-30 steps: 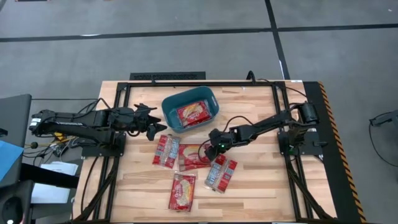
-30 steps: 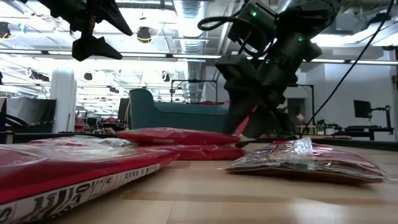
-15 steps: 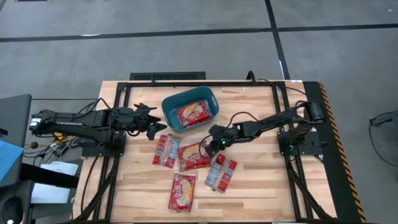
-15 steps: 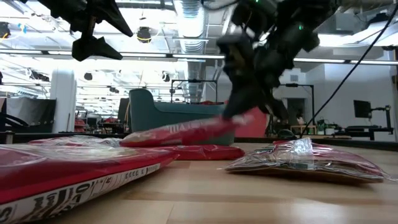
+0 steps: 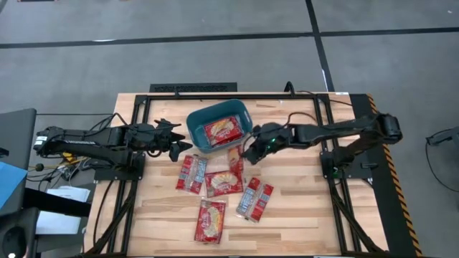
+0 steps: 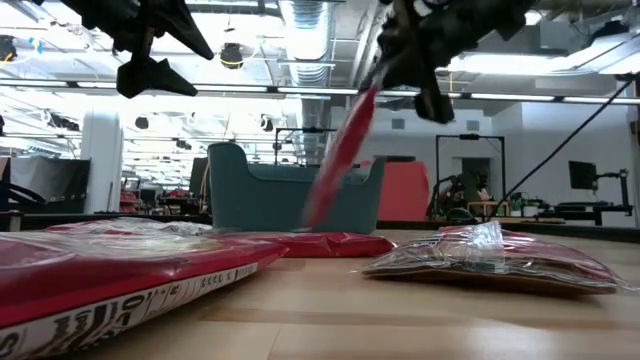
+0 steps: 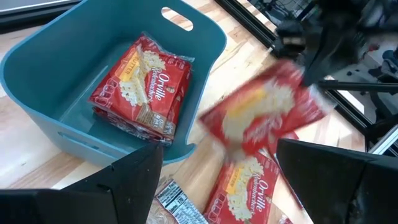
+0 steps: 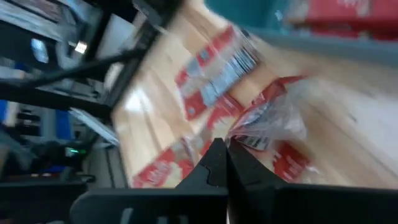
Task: Sort popcorn bags into baskets
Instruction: Put the red popcorn bag into the blue bin
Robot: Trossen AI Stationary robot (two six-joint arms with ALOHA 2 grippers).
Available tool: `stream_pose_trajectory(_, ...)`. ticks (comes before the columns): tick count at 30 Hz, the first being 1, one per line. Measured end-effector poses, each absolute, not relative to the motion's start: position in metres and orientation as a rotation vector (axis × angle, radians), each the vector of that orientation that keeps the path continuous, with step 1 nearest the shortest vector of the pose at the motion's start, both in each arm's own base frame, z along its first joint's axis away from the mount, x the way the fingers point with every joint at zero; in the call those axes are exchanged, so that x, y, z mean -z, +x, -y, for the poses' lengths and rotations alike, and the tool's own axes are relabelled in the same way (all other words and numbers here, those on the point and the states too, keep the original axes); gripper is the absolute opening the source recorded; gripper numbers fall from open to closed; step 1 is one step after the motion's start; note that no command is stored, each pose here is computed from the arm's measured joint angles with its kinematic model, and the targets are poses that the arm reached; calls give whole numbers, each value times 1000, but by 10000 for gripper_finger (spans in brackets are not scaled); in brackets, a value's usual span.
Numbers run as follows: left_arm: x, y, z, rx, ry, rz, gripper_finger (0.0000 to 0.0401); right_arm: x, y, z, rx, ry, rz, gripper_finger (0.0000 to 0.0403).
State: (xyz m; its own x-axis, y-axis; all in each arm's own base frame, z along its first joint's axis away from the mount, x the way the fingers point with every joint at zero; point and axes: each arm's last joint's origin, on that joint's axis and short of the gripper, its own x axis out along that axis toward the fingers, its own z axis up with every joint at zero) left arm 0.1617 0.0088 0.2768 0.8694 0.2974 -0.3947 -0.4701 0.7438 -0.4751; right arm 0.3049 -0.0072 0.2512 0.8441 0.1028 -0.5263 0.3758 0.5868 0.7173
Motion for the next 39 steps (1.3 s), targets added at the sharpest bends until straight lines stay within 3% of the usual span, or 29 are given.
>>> stream_pose_trajectory(11, -277, 162, -9, -424, -576, -308, 303, -296, 283, 43, 169, 942, -374, 3)
stream_pose_trajectory(20, -277, 162, -9, -419, -554, -314, 303, -338, 310, 73, 59, 847, -300, 3)
stream_pose_trajectory(33, -277, 161, -10, -465, -561, -294, 303, -298, 376, 124, -90, 826, -438, 3)
stream_pose_trajectory(39, -277, 161, -11, -508, -567, -275, 303, -291, 387, 144, -174, 836, -457, 3)
